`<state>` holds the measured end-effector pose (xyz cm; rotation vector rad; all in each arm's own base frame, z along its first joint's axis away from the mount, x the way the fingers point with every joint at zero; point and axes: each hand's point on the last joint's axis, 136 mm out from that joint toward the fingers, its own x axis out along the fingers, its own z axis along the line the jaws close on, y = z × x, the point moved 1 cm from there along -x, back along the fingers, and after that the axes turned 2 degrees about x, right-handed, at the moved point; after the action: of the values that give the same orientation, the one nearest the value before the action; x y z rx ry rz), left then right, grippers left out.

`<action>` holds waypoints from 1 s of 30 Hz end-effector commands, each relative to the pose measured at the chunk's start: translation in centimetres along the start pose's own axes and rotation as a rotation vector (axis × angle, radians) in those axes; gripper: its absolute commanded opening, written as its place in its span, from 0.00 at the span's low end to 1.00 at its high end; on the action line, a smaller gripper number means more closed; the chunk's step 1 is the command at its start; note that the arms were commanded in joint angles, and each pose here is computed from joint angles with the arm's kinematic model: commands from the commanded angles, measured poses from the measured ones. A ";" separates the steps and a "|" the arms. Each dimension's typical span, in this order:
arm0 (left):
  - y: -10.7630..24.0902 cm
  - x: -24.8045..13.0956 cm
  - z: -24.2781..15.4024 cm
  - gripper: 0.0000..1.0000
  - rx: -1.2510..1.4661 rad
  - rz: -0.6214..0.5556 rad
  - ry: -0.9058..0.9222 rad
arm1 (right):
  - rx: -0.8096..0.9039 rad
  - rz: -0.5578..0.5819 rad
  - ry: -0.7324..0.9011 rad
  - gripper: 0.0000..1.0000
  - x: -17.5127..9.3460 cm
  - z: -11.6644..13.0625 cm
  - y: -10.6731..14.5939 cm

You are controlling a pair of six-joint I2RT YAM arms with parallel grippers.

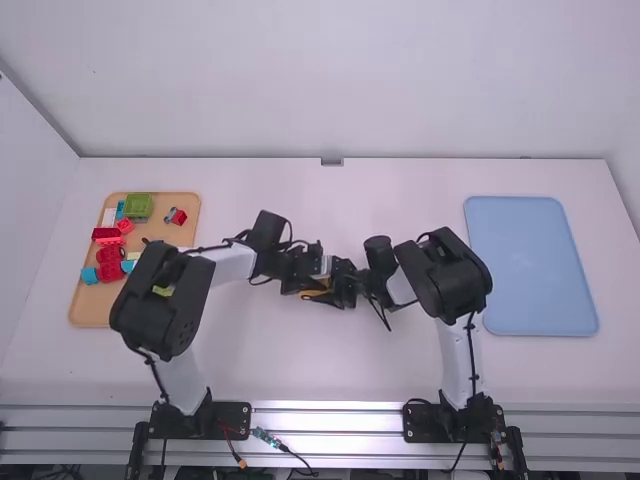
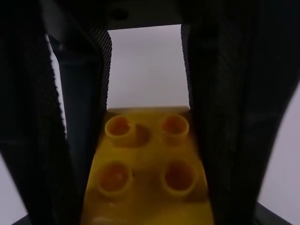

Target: Assemble lego blocks to make yellow taxi

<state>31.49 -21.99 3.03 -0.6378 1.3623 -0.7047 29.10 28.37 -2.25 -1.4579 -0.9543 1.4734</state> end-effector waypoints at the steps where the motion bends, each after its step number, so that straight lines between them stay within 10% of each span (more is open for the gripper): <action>1: 4.8 2.0 -2.1 0.17 -0.096 0.197 0.044 | -0.039 0.013 0.001 0.28 0.7 0.2 -0.3; 3: 4.7 1.9 -1.9 0.36 -0.104 0.201 0.049 | -0.039 0.014 0.002 0.28 0.6 0.2 -0.3; 5: 4.4 1.6 -1.7 0.99 -0.119 0.203 0.057 | -0.039 0.013 0.001 0.28 0.7 0.2 -0.3; 30: 1.4 -11.3 0.1 0.99 -0.154 -0.022 -0.233 | -0.019 0.017 0.027 0.27 -0.1 -0.5 0.2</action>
<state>31.00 -12.27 8.11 -0.7861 1.2210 -0.5134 29.68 28.32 -2.50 -1.5057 -0.9430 1.4561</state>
